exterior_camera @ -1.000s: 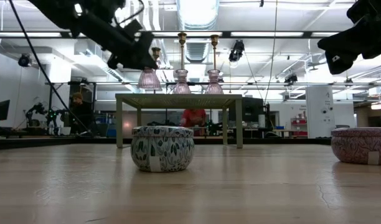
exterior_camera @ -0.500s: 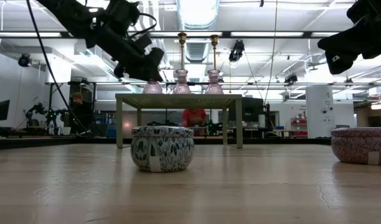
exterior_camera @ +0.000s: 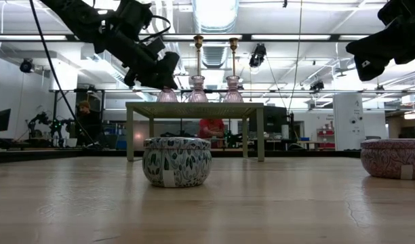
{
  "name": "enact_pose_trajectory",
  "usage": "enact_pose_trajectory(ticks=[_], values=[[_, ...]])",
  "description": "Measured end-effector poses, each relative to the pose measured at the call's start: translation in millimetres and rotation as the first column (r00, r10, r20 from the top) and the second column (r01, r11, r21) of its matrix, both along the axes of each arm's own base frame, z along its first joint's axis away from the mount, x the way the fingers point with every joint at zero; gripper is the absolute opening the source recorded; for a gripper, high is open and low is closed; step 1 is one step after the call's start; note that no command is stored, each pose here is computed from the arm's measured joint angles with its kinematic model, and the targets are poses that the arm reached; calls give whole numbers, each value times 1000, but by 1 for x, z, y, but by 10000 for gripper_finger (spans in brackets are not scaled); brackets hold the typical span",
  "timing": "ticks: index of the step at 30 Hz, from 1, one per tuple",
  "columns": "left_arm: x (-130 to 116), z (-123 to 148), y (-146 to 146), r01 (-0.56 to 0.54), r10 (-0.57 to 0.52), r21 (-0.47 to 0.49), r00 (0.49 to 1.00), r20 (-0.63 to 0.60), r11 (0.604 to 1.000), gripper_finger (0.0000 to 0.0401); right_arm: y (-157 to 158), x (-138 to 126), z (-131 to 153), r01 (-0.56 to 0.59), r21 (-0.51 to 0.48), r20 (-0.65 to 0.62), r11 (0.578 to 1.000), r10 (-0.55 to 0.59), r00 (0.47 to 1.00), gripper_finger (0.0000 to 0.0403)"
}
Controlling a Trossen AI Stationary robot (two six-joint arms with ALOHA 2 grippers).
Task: Pick & Place candle stick holders
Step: Put the pink candle holder on the shelf aligned with the other pink candle holders
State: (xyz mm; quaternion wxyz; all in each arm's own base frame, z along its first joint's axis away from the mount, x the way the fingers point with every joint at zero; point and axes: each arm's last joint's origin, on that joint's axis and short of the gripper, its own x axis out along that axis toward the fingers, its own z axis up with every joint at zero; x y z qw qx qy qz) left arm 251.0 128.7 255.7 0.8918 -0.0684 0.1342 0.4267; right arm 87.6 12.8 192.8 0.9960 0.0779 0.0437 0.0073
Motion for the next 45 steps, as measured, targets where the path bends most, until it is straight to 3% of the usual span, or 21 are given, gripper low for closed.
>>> enact_pose_trajectory(ticks=[12,17,23,34,45], values=[[-2,3,-3,29,-29,5,1000,-9,1000,258,0,0,0,0,0,0,1000,0,1000,9],[-9,13,-15,79,-79,2,997,-15,997,284,0,0,0,0,0,1,1000,0,1000,9],[-21,24,-39,168,-168,-11,985,-46,986,283,0,0,0,0,0,1,1000,0,1000,9],[-37,43,-90,348,-349,17,936,57,937,282,0,0,0,0,0,1,1000,0,1000,9],[-51,7,-118,459,-458,-9,888,47,888,281,0,0,0,1,2,1,1000,-1,1000,9]])
